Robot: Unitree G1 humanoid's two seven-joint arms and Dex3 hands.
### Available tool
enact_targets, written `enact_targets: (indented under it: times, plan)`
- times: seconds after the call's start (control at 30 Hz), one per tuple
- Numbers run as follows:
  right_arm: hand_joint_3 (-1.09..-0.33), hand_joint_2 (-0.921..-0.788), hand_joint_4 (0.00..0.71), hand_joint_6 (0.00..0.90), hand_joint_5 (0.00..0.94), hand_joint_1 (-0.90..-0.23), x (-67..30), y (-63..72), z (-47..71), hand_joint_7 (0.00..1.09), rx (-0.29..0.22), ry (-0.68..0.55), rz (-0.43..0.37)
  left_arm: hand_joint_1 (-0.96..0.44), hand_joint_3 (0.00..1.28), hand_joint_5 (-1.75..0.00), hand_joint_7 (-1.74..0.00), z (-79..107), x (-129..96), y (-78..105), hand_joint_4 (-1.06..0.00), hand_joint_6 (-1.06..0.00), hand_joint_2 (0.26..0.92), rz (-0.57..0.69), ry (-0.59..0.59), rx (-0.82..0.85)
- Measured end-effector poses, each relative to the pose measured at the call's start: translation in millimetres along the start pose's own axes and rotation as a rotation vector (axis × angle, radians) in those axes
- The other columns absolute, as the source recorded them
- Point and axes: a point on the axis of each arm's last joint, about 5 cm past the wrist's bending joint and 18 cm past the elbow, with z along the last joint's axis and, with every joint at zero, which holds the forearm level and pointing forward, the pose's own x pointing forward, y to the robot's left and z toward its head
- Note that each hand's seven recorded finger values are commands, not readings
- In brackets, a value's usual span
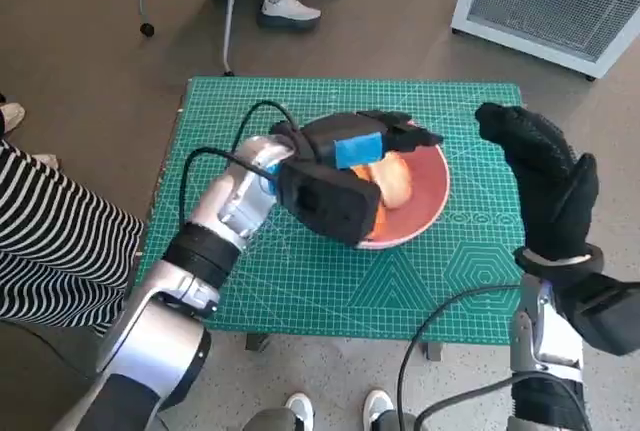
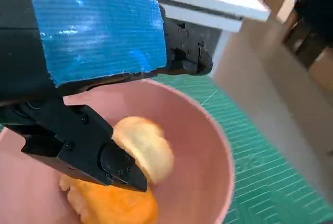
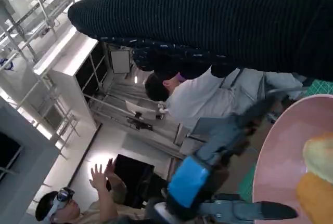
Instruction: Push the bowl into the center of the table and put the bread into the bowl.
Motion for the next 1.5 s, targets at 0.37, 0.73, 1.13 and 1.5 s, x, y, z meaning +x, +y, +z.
enact_targets:
  times: [0.37,0.73,1.13,1.5]
  plan:
    - [-0.72,-0.921,0.191,0.016,0.006,-0.747,5.6,0.4,5.8,0.57,-0.006,-0.032,-0.012,-0.42,0.02,0.0,-0.11,-25.5,-44,16.3,-0.02,-0.18,0.833,0.21,-0.184,-0.379]
    - [-0.722,-0.921,0.193,0.025,0.005,-0.732,19.3,4.0,12.6,0.57,-0.033,-0.069,-0.037,-0.59,0.2,-0.02,-0.56,-35.5,-68,-16.8,-0.11,-0.03,0.914,0.624,-0.488,-0.801]
    - [-0.731,-0.921,0.182,0.026,0.0,-0.725,31.0,11.7,17.1,0.57,-0.091,-0.092,-0.041,-0.65,0.32,-0.05,-0.64,-27.3,-70,-43.6,-0.17,0.0,0.921,0.739,-0.502,-0.879]
    - [-0.738,-0.921,0.18,0.021,0.0,-0.751,36.9,14.9,19.9,0.57,-0.118,-0.098,-0.036,-0.65,0.32,-0.06,-0.63,-23.8,-72,-41.4,-0.18,0.0,0.921,0.747,-0.517,-0.858]
